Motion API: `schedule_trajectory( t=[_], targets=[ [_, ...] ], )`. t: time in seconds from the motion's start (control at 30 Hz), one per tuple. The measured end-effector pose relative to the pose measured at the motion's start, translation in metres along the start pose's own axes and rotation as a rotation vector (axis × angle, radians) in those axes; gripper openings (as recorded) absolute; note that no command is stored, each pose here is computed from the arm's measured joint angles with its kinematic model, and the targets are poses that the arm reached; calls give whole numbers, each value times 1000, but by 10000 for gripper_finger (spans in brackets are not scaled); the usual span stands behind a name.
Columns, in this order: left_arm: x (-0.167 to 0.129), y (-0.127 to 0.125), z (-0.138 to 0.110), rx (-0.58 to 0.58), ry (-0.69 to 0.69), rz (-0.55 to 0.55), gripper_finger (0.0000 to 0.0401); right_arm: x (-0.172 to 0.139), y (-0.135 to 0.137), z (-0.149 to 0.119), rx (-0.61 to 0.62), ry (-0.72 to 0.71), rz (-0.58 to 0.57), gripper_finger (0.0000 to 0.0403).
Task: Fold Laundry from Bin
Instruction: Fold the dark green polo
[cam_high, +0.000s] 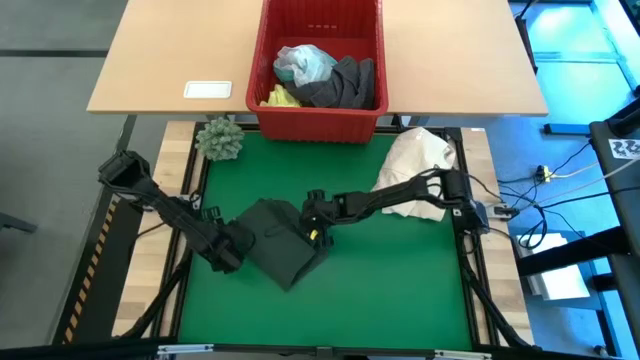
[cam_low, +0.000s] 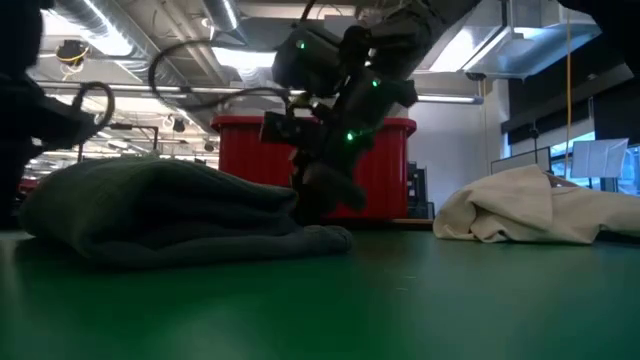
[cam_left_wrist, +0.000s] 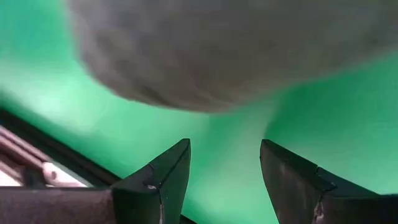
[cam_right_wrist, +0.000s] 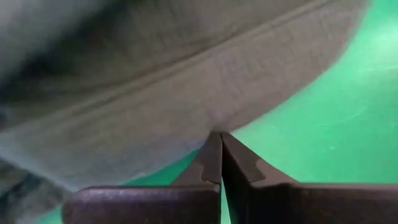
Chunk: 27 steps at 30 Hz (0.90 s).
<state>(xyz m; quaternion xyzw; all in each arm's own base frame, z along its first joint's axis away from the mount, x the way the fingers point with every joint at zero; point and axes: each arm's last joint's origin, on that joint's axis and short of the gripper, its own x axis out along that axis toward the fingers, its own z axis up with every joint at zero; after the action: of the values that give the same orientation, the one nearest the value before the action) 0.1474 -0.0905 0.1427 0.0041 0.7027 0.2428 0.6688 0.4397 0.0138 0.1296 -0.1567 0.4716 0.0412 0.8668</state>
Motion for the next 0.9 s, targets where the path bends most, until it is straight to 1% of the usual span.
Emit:
schedule_trajectory(
  t=[0.07, 0.2, 0.27, 0.37, 0.43, 0.57, 0.67, 0.77, 0.83, 0.9],
  targets=[
    [5, 5, 1, 5, -7, 34, 188, 3, 8, 1, 8, -7, 45, 0],
    [11, 14, 9, 26, -40, 98, 188, 1, 26, 6, 4, -12, 64, 0],
    [12, 19, 14, 32, -58, 128, 188, -3, 40, 10, -6, -29, 86, 0],
    [14, 24, 22, 34, -94, 158, 188, -8, 68, 18, -50, -77, 160, 0],
    [16, 27, 27, 31, -115, 170, 188, -11, 83, 20, -77, -88, 193, 0],
    [15, 29, 37, 19, -144, 150, 188, -16, 105, 21, -108, -79, 210, 0],
    [8, 29, 43, 2, -135, 120, 188, -26, 111, 19, -109, -25, 187, 0],
    [-5, 29, 46, 7, -94, 86, 188, -39, 109, 17, -105, 24, 176, 0],
    [-17, 30, 48, 21, -55, 72, 188, -51, 102, 18, -102, 43, 135, 0],
    [-35, 32, 47, 27, -8, 94, 188, -60, 94, 21, -98, 32, 73, 0]
  ],
)
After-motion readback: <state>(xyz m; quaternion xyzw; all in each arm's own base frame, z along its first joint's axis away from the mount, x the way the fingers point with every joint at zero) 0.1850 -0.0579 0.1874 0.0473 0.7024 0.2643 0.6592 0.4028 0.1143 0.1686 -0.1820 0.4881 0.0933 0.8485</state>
